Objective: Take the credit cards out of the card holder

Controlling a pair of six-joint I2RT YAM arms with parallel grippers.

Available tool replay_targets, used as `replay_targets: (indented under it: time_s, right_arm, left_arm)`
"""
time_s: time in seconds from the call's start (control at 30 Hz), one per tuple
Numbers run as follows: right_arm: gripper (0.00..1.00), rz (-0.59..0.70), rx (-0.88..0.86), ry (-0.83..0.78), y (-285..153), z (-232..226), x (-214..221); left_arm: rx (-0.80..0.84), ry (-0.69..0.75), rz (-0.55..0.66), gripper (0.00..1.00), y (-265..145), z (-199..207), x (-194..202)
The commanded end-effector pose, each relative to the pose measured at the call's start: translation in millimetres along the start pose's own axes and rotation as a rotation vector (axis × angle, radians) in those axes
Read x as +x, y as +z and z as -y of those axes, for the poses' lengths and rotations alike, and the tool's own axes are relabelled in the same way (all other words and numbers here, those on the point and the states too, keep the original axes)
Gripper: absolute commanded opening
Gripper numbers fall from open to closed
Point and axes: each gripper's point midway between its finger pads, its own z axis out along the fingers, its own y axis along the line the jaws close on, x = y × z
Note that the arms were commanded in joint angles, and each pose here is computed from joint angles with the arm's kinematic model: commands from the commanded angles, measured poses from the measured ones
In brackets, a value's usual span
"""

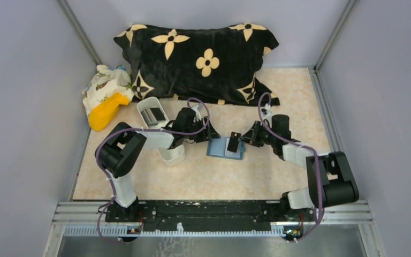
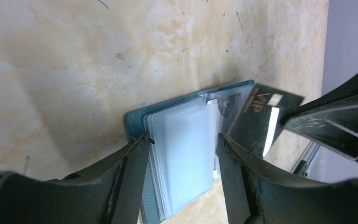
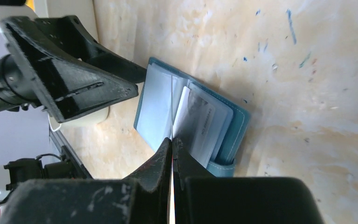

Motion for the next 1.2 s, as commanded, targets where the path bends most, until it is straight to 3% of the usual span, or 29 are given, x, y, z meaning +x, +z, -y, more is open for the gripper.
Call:
replay_targets:
  time_s: [0.0, 0.23, 0.43, 0.6, 0.67, 0.77, 0.9, 1.1, 1.17]
  right_arm:
    - [0.00, 0.112, 0.001, -0.073, -22.6, -9.4, -29.5]
    - [0.00, 0.150, -0.097, -0.145, -38.9, -42.2, -47.2]
    - [0.00, 0.144, -0.271, -0.205, -48.0, -80.4, -53.0]
    - [0.00, 0.144, -0.299, -0.209, -49.4, -86.2, -53.6]
    - [0.00, 0.140, -0.304, -0.208, -48.9, -86.4, -52.6]
    - [0.00, 0.146, -0.324, -0.204, -50.3, -91.4, -52.5]
    - [0.00, 0.144, -0.334, -0.207, -49.0, -96.1, -51.2]
    - [0.00, 0.149, -0.353, -0.216, -50.9, -103.6, -53.3]
    - [0.00, 0.146, -0.360, -0.218, -51.3, -106.3, -54.1]
  left_arm:
    - [-0.038, 0.020, -0.028, 0.63, -1.0, -8.3, 8.1]
    - [0.097, 0.155, 0.059, 0.69, -16.4, 22.1, -10.0]
    - [0.372, 0.274, 0.152, 0.73, -48.2, 69.9, -19.7]
    - [0.540, 0.274, 0.130, 0.72, -62.9, 93.0, -10.9]
    - [0.593, 0.268, 0.119, 0.70, -64.9, 98.6, -7.1]
    - [0.660, 0.243, 0.089, 0.59, -66.2, 105.0, -1.0]
    - [0.748, 0.215, 0.077, 0.55, -71.9, 113.7, 3.4]
    - [0.746, 0.204, 0.077, 0.53, -70.1, 112.1, 4.5]
    - [0.739, 0.203, 0.077, 0.48, -69.5, 112.5, 3.1]
